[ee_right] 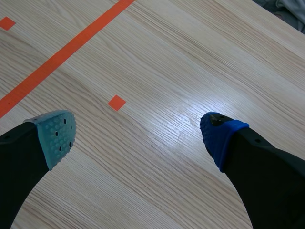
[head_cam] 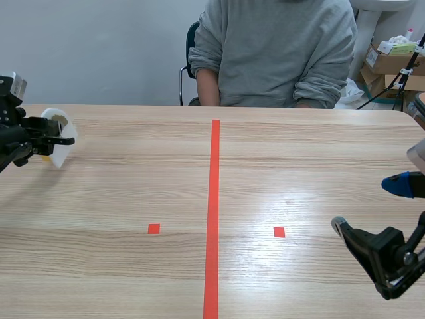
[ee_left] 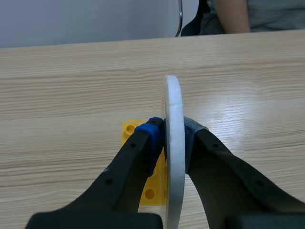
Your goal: Do the leaf sorting experiment
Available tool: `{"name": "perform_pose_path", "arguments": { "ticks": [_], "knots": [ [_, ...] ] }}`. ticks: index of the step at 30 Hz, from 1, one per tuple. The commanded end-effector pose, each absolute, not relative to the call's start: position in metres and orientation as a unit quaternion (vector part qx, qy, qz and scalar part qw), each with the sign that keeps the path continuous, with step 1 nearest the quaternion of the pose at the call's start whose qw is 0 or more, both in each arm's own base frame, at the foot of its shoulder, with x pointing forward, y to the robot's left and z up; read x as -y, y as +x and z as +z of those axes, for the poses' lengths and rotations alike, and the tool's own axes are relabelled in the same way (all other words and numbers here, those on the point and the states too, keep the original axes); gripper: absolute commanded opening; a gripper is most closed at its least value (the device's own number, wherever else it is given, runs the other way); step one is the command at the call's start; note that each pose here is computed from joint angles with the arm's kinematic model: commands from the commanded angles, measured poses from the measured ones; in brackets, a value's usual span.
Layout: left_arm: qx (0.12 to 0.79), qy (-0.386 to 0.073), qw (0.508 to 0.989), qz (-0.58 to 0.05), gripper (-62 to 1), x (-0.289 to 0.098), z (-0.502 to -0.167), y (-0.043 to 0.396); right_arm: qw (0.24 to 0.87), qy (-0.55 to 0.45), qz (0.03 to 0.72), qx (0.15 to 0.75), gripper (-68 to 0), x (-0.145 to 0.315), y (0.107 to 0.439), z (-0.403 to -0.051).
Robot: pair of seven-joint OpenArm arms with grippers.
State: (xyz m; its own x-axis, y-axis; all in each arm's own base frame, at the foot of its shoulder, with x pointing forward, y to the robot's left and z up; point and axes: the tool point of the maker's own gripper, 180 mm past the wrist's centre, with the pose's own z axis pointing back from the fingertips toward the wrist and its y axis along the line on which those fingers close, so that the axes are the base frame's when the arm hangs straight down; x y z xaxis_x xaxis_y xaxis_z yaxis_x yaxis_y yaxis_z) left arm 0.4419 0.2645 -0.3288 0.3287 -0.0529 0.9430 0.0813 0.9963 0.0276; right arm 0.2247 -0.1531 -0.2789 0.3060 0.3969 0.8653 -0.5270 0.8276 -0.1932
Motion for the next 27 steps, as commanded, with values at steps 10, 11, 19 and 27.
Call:
{"name": "perform_pose_path", "arguments": {
  "ticks": [10,11,19,27],
  "knots": [
    [0.573,-0.004,0.819,-0.037,-56.7,-0.257,-0.341,0.443,0.794,0.060,0.286,0.532,-14.4,0.153,0.231,-0.268],
    [0.573,-0.004,0.819,-0.037,-56.6,-0.256,-0.341,0.443,0.795,0.060,0.286,0.532,-14.4,0.153,0.231,-0.268],
    [0.576,-0.004,0.817,-0.037,-24.9,-0.256,-0.340,0.444,0.794,0.060,0.286,0.532,-14.4,0.153,0.231,-0.268],
    [0.589,0.012,0.808,-0.033,1.4,-0.263,-0.332,0.446,0.795,0.060,0.286,0.532,-14.4,0.153,0.231,-0.268]
  ]
}}
